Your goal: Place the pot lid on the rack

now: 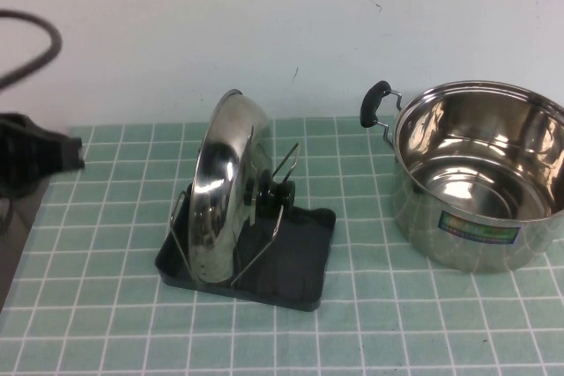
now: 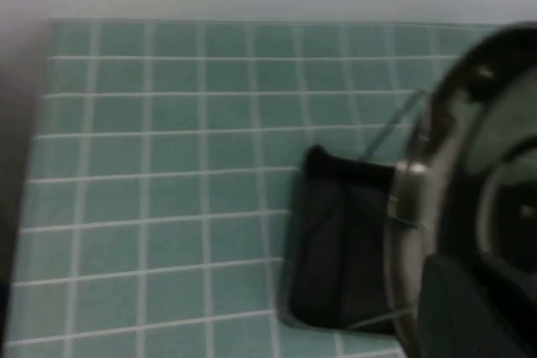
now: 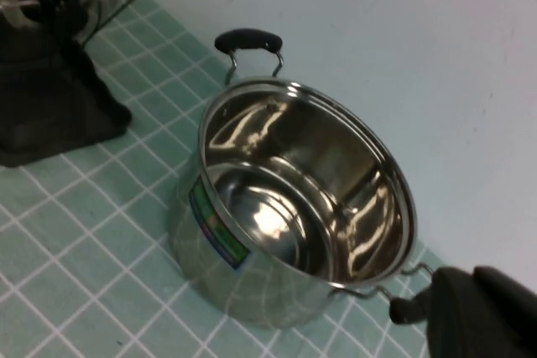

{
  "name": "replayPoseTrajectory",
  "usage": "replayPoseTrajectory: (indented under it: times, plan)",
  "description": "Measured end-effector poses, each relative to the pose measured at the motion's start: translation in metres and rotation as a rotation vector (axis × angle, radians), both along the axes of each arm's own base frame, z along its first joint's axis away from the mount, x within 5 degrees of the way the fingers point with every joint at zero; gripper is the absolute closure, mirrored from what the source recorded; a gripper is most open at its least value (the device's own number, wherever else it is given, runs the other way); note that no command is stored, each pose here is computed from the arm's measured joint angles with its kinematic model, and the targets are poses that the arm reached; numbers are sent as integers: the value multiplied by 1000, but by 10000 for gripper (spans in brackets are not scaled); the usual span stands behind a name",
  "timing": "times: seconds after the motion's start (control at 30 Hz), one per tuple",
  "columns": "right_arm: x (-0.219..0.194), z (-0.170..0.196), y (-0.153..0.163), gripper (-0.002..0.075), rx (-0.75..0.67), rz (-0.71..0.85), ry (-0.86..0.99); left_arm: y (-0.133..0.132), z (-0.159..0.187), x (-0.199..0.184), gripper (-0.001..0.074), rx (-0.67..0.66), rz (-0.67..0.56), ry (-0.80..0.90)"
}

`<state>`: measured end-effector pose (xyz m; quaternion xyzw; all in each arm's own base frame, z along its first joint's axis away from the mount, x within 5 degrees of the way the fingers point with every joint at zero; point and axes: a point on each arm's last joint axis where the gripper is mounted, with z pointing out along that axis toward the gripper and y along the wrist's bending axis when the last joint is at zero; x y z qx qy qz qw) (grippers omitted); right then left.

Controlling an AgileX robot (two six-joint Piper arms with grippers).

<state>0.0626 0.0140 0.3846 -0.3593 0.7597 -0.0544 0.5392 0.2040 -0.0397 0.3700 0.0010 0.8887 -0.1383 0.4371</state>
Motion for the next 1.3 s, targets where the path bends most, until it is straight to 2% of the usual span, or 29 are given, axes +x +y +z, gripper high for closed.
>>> replayPoseTrajectory:
  times: [0.23,0.33,0.43,0.53,0.93,1.3]
  plan:
    - [-2,-38,12,727,84,105,-40,-14,-39,-62,733,-77,-258,-144]
    - [1,-68,19,727,92,137,0,-19,-53,-84,733,-131,-332,-224]
    - [2,-93,25,727,125,175,4,-21,-62,-98,733,-107,-409,-314]
    - [2,-116,28,727,171,187,8,-22,-70,-109,734,-29,-484,-399]
    - [2,-150,28,727,140,159,111,-22,-73,-114,736,2,-510,-444]
    - [-1,-163,23,727,83,126,193,-22,-73,-114,736,-1,-510,-445]
